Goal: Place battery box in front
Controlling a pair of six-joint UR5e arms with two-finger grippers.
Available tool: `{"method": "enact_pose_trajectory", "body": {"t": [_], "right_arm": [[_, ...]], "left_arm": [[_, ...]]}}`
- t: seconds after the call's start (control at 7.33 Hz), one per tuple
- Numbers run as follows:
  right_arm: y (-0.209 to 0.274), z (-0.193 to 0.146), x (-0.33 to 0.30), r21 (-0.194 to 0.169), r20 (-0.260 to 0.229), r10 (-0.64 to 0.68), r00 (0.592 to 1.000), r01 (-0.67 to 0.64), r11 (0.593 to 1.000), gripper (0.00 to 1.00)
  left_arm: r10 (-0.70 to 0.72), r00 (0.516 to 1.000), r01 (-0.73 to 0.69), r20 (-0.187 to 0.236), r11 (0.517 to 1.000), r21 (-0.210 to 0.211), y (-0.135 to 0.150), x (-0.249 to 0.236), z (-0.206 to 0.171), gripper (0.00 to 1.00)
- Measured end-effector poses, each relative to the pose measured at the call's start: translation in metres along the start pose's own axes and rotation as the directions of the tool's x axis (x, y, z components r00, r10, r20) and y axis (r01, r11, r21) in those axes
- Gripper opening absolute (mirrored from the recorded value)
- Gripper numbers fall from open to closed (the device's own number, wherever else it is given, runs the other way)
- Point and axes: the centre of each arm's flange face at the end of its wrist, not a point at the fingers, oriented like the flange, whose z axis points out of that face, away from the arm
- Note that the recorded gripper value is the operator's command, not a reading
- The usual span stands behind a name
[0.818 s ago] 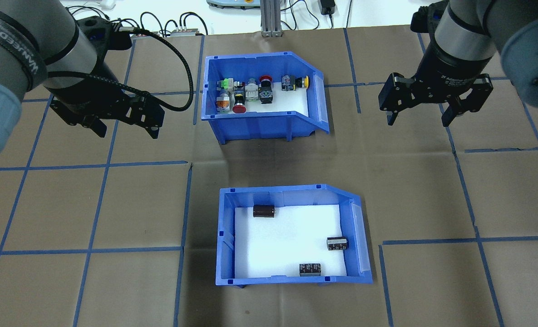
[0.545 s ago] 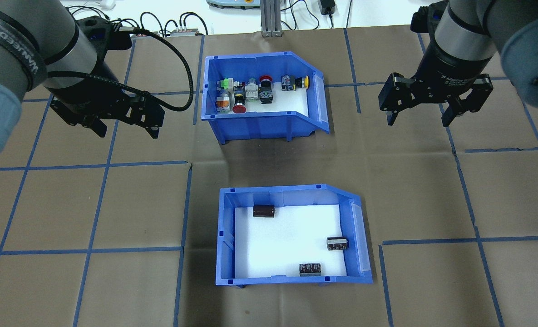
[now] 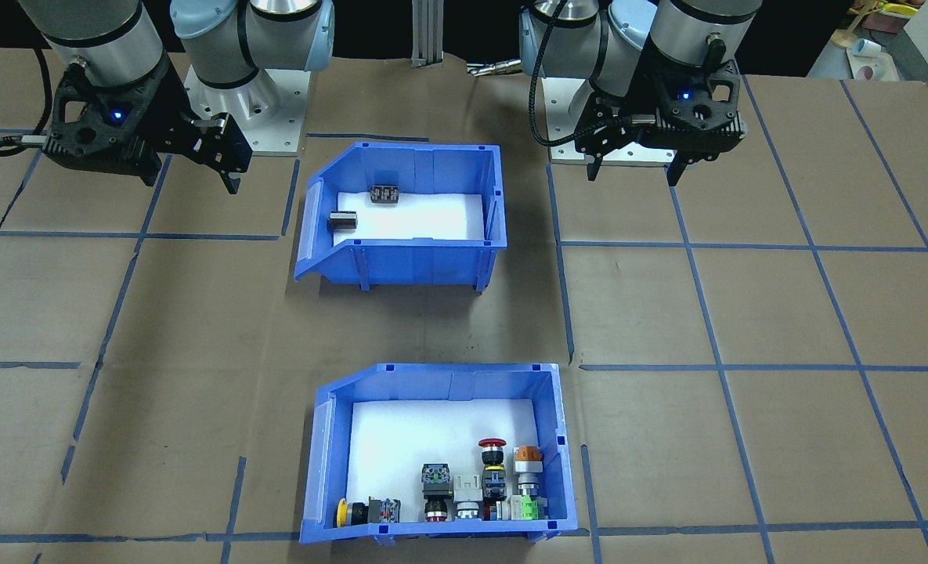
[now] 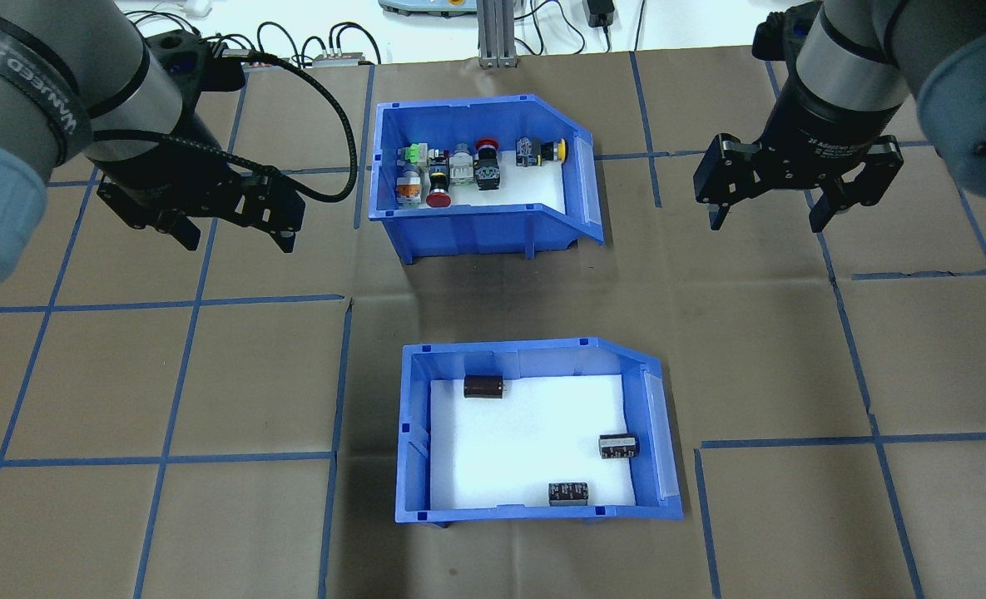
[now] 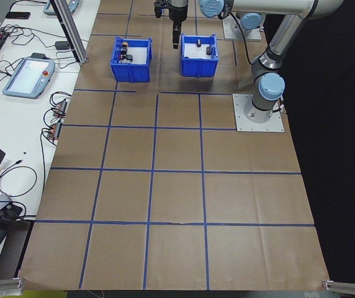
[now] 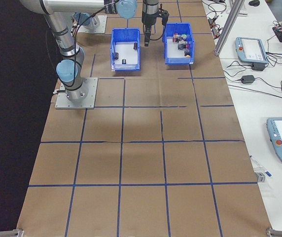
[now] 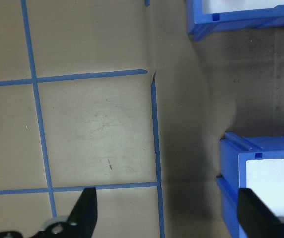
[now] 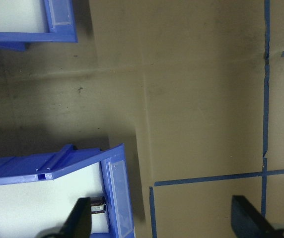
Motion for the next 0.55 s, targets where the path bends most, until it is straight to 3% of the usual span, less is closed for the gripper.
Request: {"method": "enact_pose_trajectory", "body": {"t": [0.27, 0.55], "right_arm": [[-0.001, -0.001, 0.000, 0.003, -0.004, 0.000, 1.000, 0.000, 1.000, 1.00], [-0.005, 0.000, 0.000, 0.001, -0.002, -0.025, 1.000, 0.025, 1.000, 1.00]], "left_arm": [[-0.022, 1.000, 0.022, 0.000, 0.997, 0.068, -0.007, -0.001, -0.004, 0.99], [-0.131, 0.991, 0.131, -0.005, 0.988, 0.085, -0.005, -0.002, 0.007, 0.99]]}}
